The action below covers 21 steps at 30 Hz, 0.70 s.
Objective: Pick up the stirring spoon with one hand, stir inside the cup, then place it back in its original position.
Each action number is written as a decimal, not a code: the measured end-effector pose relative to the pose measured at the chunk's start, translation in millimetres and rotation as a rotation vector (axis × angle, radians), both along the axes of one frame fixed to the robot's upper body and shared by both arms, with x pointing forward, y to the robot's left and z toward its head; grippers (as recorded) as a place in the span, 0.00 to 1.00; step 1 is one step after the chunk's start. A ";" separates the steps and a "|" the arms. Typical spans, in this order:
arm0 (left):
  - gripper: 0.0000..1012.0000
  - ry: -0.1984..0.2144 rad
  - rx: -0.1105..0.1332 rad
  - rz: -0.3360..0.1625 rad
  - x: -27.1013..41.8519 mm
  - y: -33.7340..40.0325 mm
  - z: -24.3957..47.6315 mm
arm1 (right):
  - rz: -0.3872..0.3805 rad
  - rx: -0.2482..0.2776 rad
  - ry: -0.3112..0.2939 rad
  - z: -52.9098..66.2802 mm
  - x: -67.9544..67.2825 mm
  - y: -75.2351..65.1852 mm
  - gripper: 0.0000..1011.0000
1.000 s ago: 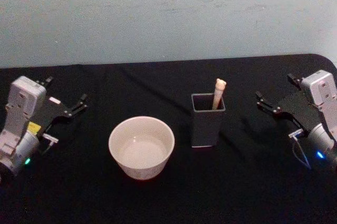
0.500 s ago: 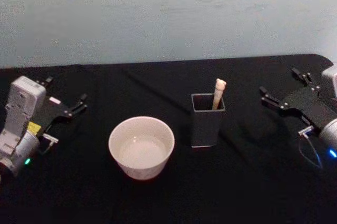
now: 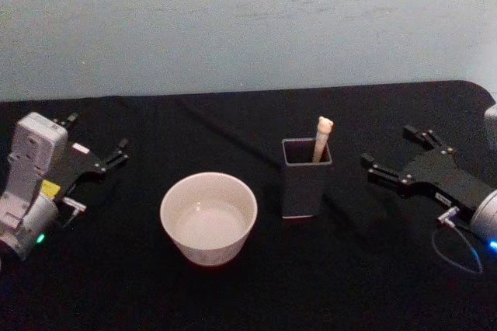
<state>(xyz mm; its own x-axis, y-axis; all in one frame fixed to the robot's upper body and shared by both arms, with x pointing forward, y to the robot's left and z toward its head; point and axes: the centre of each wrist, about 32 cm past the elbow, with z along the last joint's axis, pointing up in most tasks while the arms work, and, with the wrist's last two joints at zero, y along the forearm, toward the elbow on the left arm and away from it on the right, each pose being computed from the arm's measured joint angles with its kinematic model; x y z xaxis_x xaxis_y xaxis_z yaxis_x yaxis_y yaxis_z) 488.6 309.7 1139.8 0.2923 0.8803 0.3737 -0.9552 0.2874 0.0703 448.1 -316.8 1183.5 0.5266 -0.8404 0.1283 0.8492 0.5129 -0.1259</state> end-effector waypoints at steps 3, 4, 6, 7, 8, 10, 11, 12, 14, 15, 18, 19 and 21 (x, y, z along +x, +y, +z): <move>0.99 0.000 0.000 0.000 0.0 0.0 0.0 | 0.018 0.017 0.014 1.0 1.5 3.5 0.99; 0.99 0.000 0.000 0.000 0.0 0.0 0.0 | 0.029 0.024 0.019 1.7 2.8 5.2 0.99; 0.99 0.000 0.000 0.000 0.0 0.0 0.0 | 0.040 0.032 0.026 2.1 4.2 6.4 0.99; 0.99 0.000 0.000 0.000 0.0 0.0 0.0 | 0.046 0.038 0.032 2.4 5.0 6.9 0.99; 0.99 0.000 0.000 0.000 0.0 0.0 0.0 | 0.059 0.050 0.044 3.2 7.1 7.5 0.99; 0.99 0.000 0.000 0.000 0.0 0.0 0.0 | 0.079 0.069 0.059 4.0 10.4 8.4 0.99; 0.99 0.000 0.000 0.000 0.0 0.0 0.0 | 0.084 0.075 0.063 4.2 11.6 8.6 0.99; 0.99 0.000 0.000 0.000 0.0 0.0 0.0 | 0.090 0.080 0.068 4.6 12.9 8.9 0.99; 0.99 0.000 0.000 0.000 0.0 0.0 0.0 | 0.104 0.090 0.075 5.8 16.9 10.4 0.99; 0.99 0.000 0.000 0.000 0.0 0.0 0.0 | 0.108 0.092 0.077 6.0 18.1 11.1 0.99; 0.99 0.000 0.000 0.000 0.0 0.0 0.0 | 0.123 0.100 0.082 6.1 22.7 14.5 0.99; 0.99 0.000 0.000 0.000 0.0 0.0 0.0 | 0.127 0.101 0.083 6.0 24.1 15.5 0.99; 0.99 0.000 0.000 0.000 0.0 0.0 0.0 | 0.135 0.100 0.085 5.7 26.9 17.9 0.99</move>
